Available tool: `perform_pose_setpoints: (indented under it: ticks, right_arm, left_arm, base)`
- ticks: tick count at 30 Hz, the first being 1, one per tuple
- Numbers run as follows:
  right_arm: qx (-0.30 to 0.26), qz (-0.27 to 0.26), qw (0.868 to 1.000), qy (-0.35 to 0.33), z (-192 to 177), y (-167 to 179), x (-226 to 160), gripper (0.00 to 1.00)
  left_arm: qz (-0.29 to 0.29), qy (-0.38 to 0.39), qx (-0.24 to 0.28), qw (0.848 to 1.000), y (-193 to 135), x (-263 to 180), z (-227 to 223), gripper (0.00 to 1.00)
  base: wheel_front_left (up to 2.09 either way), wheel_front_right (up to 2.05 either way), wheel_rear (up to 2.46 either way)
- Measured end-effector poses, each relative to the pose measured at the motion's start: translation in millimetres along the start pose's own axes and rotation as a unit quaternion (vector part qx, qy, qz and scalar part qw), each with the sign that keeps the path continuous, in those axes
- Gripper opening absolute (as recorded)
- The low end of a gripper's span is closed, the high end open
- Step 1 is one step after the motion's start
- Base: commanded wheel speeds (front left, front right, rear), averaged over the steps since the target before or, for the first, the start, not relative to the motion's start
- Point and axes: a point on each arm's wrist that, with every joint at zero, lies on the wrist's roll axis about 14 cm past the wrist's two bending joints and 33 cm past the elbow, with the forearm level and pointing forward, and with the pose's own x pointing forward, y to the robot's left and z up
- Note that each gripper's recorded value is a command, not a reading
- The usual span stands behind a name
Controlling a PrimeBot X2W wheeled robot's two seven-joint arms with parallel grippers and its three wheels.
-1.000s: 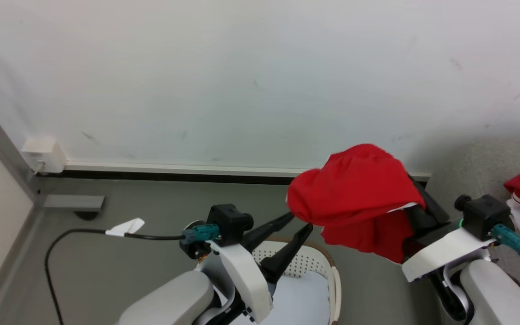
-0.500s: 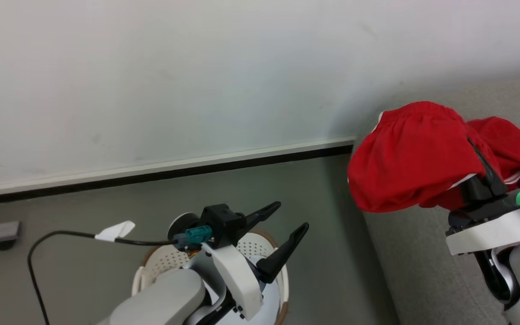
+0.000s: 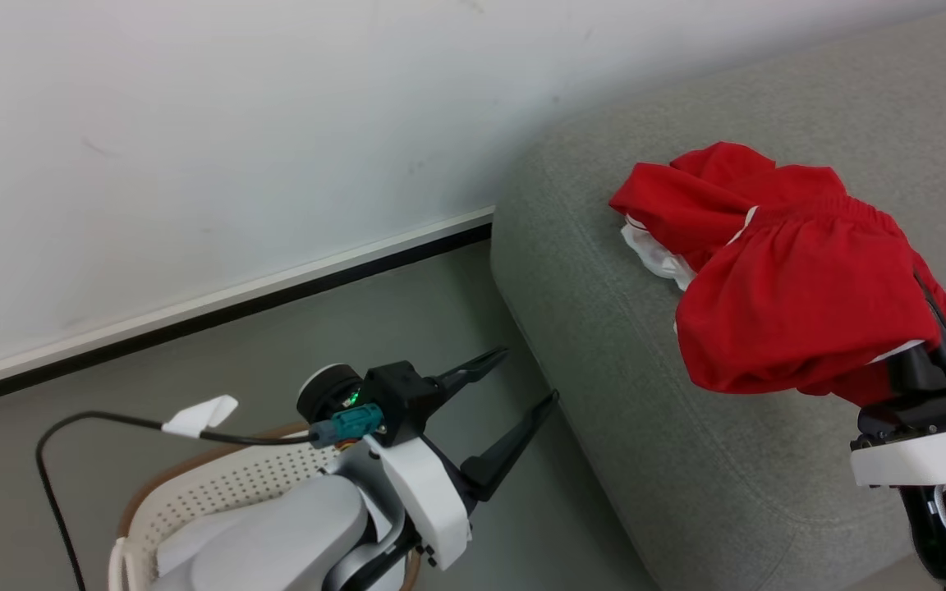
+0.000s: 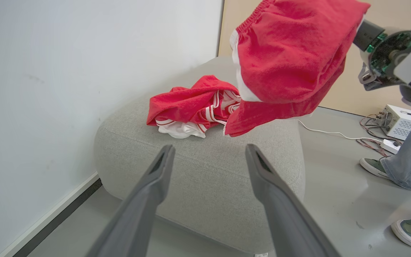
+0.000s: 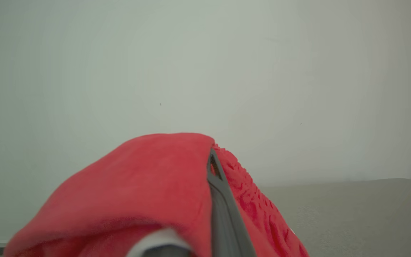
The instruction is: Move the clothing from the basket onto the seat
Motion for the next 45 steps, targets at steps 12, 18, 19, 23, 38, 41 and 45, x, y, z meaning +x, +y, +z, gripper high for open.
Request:
perform_pose_setpoints:
  ticks: [12,18,19,23,38,41,45]
  right_arm:
    - [-0.011,-0.058,0.998,0.011,-2.3,-26.2,-23.4,0.0]
    - [-0.012,-0.065,0.998,0.014,-5.6,-31.4,-18.3,0.0]
    - [-0.004,-0.068,0.998,0.012,-6.0,-32.3,-15.7,0.0]
    - [-0.012,-0.071,0.997,0.017,-9.7,-42.7,1.5,0.0]
    - [-0.065,-0.095,0.993,0.008,-8.6,-107.0,112.2,0.0]
    - [-0.077,-0.099,0.992,0.015,-13.9,-117.3,135.5,0.0]
    - [-0.088,-0.113,0.989,0.034,-27.4,-132.3,164.2,0.0]
  left_arm:
    - [-0.049,-0.008,-0.011,0.999,-12.9,24.4,-10.6,1.0]
    - [-0.047,-0.011,-0.014,0.999,-6.7,23.9,-11.8,1.0]
    - [-0.045,-0.011,-0.016,0.999,-4.2,23.4,-12.6,1.0]
    - [-0.031,-0.008,-0.021,0.999,12.7,20.3,-18.1,1.0]
    - [0.047,0.029,-0.049,0.997,93.0,-17.9,-73.6,1.0]
    - [0.068,0.038,-0.054,0.995,108.8,-29.6,-85.9,1.0]
    - [0.092,0.049,-0.062,0.993,127.1,-43.6,-102.6,1.0]
  base:
    - [0.0,0.0,0.0]
    - [0.0,0.0,0.0]
    - [0.0,0.0,0.0]
    - [0.0,0.0,0.0]
    - [0.0,0.0,0.0]
    - [0.0,0.0,0.0]
    - [0.0,0.0,0.0]
